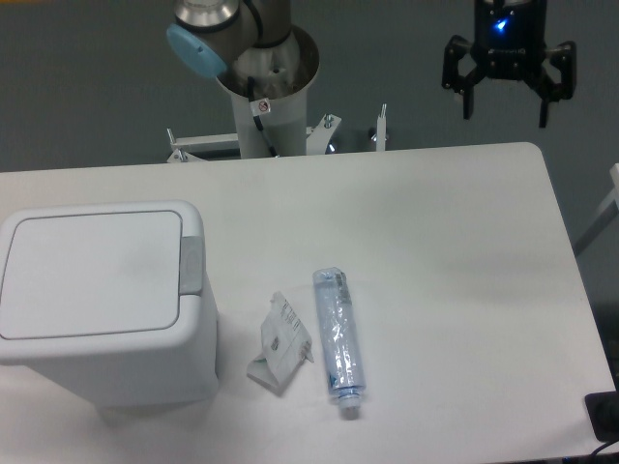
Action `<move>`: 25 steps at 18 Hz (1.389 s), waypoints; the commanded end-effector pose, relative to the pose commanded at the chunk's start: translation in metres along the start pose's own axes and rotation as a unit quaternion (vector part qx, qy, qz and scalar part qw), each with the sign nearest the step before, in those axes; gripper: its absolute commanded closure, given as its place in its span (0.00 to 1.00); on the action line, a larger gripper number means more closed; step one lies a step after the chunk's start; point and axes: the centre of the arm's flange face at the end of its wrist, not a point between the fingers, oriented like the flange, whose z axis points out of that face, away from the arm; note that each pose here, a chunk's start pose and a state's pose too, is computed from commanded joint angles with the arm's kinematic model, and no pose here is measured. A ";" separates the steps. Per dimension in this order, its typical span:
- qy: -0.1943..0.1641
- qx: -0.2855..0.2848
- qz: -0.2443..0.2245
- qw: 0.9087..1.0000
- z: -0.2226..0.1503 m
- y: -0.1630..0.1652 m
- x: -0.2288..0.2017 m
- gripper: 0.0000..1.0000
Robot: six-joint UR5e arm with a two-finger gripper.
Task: Open the trash can
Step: 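Move the gripper down toward the grey button on the trash can lid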
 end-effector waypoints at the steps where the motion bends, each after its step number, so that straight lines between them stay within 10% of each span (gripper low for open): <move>1: -0.001 0.000 0.000 1.000 -0.001 0.000 0.000 0.00; 6: 0.007 0.014 -0.055 0.998 0.004 -0.018 -0.001 0.00; 10: 0.033 0.038 -0.157 0.986 0.018 -0.092 0.011 0.00; 16: 0.116 0.119 -0.329 0.930 -0.003 -0.174 0.037 0.00; 25: 0.217 0.096 -0.350 0.906 0.032 -0.256 0.124 0.00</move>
